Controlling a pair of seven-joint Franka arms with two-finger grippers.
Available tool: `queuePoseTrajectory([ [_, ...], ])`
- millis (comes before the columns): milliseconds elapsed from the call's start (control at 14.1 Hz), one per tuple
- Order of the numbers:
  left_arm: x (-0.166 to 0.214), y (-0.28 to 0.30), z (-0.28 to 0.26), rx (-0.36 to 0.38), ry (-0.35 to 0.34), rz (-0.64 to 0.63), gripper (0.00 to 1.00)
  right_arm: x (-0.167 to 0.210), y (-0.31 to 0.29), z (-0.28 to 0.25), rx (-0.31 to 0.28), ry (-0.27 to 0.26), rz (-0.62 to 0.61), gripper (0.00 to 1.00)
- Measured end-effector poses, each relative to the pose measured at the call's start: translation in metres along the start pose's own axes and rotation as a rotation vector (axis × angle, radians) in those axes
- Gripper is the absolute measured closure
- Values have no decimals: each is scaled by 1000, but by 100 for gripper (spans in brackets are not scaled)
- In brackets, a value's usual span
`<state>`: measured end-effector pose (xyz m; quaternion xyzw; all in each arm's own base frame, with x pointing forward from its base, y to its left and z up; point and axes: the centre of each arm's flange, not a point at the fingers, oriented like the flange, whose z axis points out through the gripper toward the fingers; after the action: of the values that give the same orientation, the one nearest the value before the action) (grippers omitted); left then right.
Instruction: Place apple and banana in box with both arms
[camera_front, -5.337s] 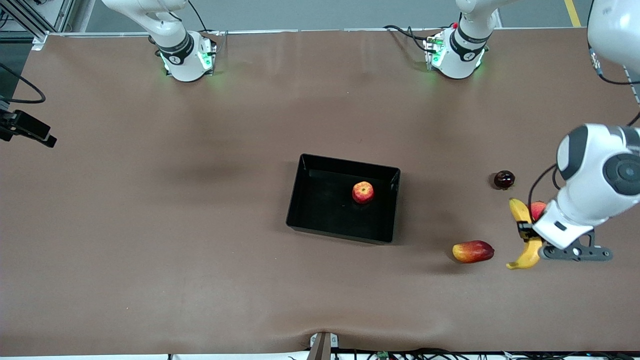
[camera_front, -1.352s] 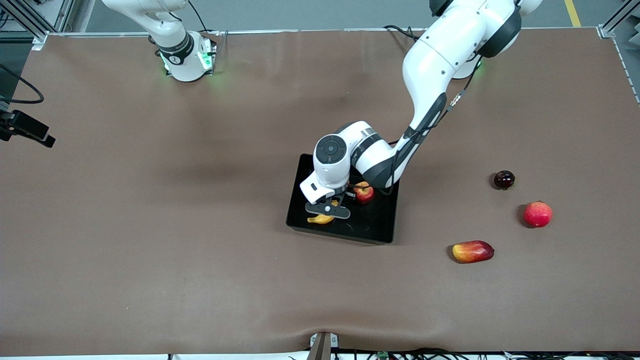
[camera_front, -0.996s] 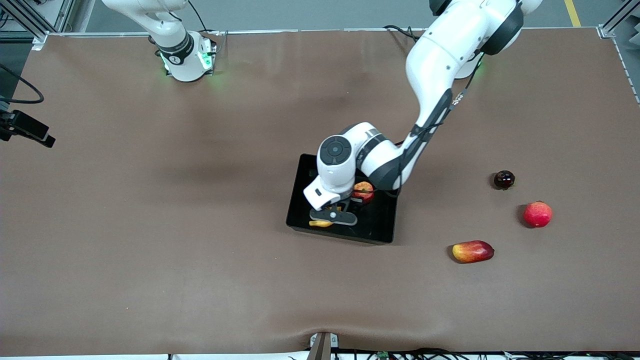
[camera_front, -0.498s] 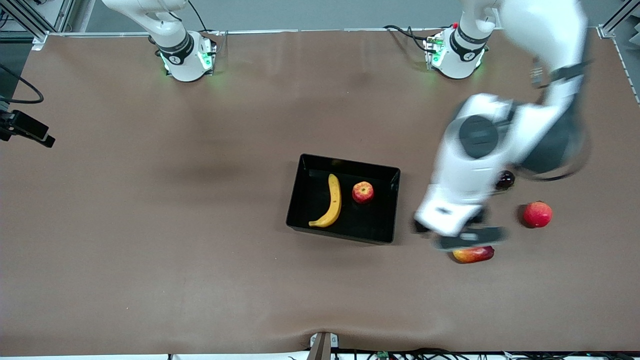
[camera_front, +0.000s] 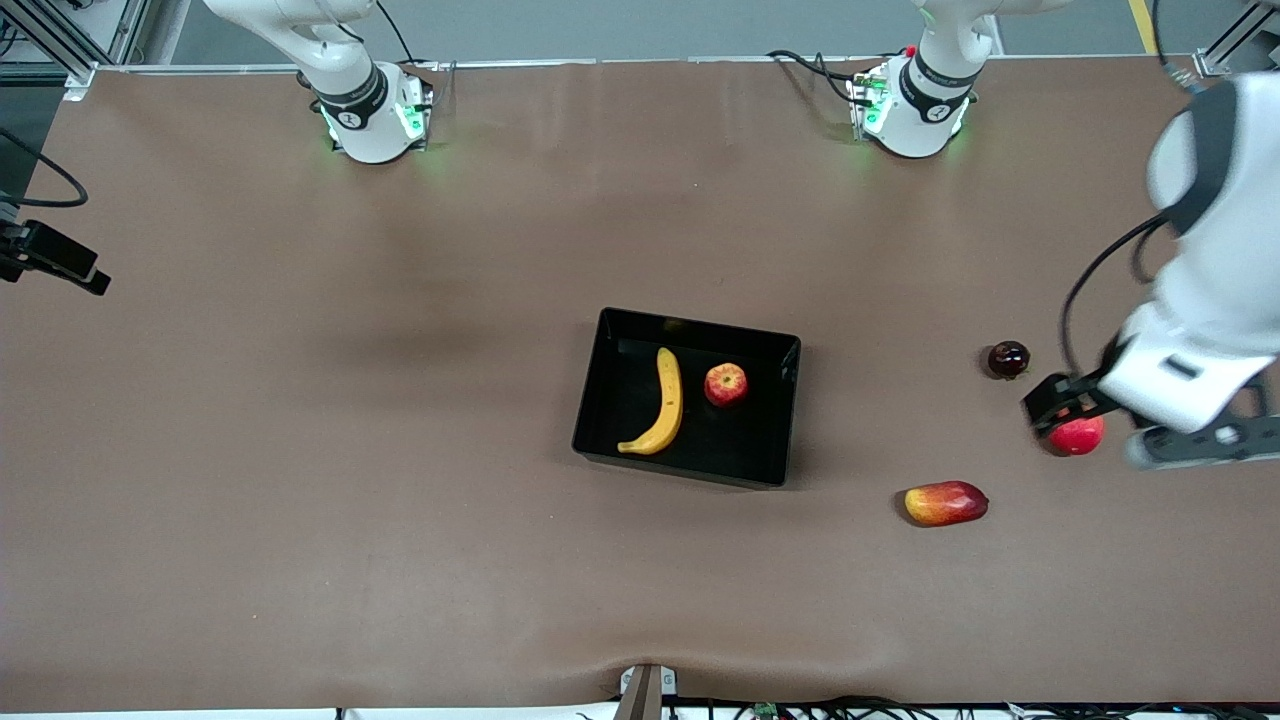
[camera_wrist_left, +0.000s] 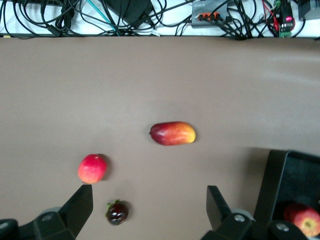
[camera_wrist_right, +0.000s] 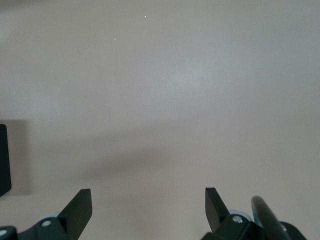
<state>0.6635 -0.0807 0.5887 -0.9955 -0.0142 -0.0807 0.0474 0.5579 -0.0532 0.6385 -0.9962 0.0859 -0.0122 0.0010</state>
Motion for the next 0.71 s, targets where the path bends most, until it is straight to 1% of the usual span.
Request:
queuePoseTrajectory([
  [142,-16,-24,-13,-38,-29,22,0,0,-1,0,0,0,-3,0],
  [213,-26,-34,-20,-47,-39,13,0,0,-3,0,0,0,-5,0],
  [356,-52,-47,-33,-51,-52,0,0,-1,-4,-1,0,0,-8,0],
  [569,-90,-51,-47,-43,-67,-9,0,-1,-4,-1,0,1,-8,0],
  [712,-103,-53,-49,-61,-75,-21,0,-1,-6,-4,1,6,-10,0],
])
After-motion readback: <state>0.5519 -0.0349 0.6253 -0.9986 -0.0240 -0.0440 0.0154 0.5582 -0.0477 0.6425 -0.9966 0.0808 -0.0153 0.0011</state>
